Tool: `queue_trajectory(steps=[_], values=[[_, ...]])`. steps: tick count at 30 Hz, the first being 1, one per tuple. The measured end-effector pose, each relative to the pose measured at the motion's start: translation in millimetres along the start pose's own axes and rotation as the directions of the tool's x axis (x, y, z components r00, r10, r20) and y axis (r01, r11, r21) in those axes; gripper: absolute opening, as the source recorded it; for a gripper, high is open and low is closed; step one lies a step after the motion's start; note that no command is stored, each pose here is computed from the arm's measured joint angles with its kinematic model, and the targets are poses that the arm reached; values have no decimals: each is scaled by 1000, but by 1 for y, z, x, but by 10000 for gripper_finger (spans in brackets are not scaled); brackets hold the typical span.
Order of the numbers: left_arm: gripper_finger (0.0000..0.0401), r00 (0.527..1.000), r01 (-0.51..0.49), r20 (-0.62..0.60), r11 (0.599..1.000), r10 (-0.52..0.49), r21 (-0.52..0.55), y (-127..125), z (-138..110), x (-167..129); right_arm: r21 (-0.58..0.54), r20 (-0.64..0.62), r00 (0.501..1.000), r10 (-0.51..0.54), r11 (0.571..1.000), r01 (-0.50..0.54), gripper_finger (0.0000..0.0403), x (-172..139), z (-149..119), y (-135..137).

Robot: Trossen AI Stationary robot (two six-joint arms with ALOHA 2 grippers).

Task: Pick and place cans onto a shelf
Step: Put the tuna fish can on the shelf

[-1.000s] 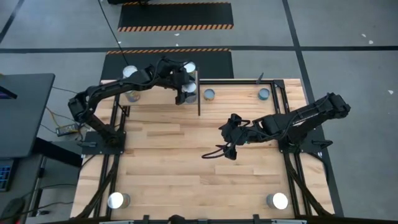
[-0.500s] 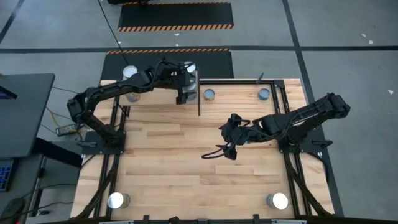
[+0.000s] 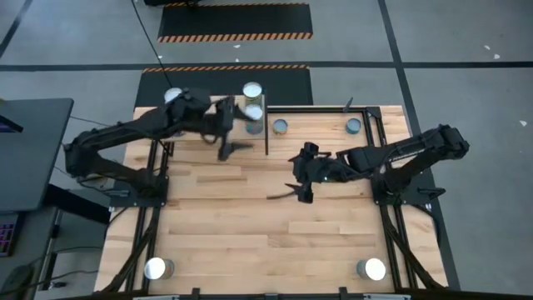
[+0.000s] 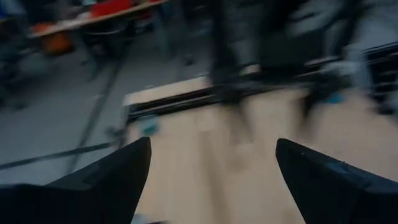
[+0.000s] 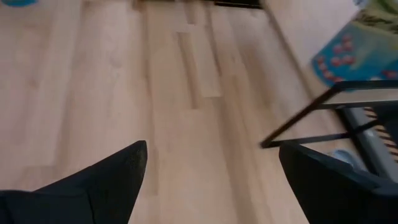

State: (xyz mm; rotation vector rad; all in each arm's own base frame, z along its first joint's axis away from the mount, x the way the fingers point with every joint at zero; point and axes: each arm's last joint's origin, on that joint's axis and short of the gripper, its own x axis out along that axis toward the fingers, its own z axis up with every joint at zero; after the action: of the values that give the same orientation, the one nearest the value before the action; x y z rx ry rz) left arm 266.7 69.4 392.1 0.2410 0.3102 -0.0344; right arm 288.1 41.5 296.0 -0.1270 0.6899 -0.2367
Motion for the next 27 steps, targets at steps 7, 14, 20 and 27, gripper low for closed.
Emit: queue_trajectory(steps=[7,14,20,27], values=[[352,981,193,-2,981,-193,-13,-66,4,-7,-34,-82,996,29,999,-32,361,22,-25,-16],[352,988,134,-67,989,-138,-68,-130,-37,10,129,-220,949,-224,958,256,346,36,-72,-35],[352,982,169,-63,979,-177,-114,-167,-83,20,165,-497,801,-334,870,465,346,33,-101,-73],[352,976,75,-177,962,-124,-262,-182,-106,16,323,-628,709,-321,721,613,346,33,-120,-138]])
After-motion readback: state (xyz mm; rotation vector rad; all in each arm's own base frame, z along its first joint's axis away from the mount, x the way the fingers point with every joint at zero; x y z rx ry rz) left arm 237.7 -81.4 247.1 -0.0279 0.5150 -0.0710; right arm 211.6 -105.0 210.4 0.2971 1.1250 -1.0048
